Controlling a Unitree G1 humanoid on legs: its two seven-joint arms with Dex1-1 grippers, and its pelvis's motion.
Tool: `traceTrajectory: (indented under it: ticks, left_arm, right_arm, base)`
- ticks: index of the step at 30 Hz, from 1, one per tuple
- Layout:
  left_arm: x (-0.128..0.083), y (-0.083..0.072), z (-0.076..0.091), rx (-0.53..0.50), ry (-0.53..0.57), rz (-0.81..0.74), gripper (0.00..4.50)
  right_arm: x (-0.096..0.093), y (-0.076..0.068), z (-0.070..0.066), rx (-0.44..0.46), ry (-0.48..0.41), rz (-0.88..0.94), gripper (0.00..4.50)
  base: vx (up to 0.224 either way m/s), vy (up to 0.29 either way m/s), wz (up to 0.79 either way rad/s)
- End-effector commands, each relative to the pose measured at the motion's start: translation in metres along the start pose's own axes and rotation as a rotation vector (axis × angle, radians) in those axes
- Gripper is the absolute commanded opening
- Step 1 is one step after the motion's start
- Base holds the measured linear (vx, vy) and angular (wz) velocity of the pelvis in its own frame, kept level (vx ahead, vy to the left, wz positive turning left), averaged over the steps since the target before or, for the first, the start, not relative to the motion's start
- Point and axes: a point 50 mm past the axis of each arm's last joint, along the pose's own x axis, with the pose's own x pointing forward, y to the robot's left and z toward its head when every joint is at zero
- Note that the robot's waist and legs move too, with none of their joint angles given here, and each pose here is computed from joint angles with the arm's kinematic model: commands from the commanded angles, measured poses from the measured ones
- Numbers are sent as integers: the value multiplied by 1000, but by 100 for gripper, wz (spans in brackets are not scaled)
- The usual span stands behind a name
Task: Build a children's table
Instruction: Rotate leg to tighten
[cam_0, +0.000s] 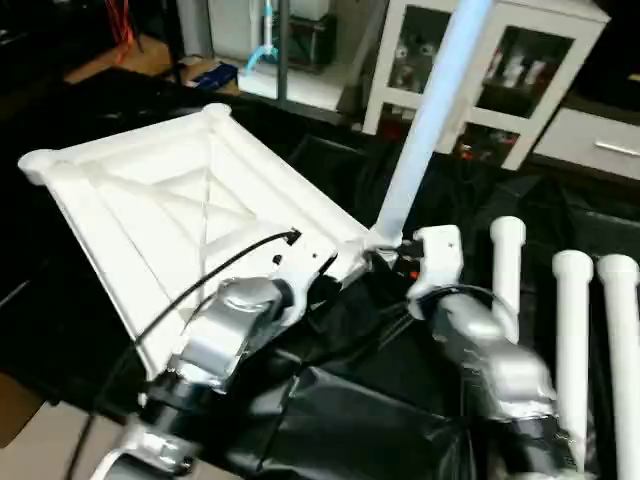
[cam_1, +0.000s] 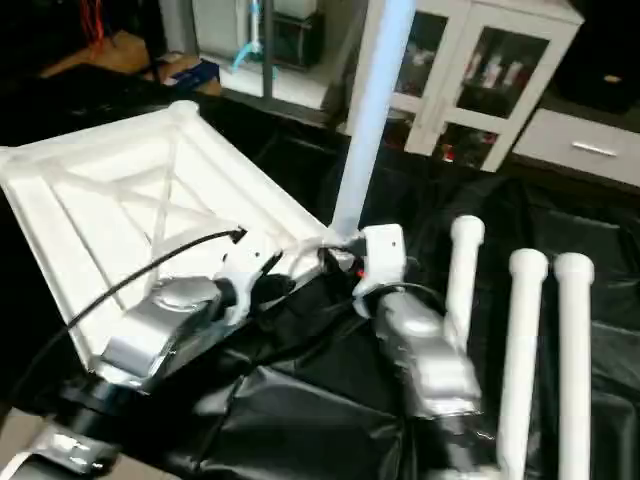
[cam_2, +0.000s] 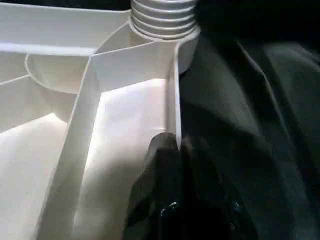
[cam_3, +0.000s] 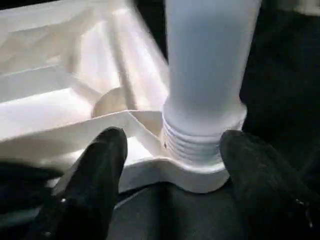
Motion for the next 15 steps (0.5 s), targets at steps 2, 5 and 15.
traceTrajectory:
  ticks: [2, 5, 15]
  left_arm:
    - [-10, -13, 9, 92, -58, -207, 0]
    - [-16, -13, 4, 116, -41, -273, 0]
    - [-28, -14, 1, 172, -13, -435, 0]
  right_arm:
    - [-22, -8, 15, -88, -22, 159, 322]
    - [-32, -15, 19, -145, -19, 208, 322]
    - [-52, -28, 19, -241, 155, 474, 322]
  base:
    - [0, 0, 0]
    - [0, 0, 0]
    - [0, 0, 0]
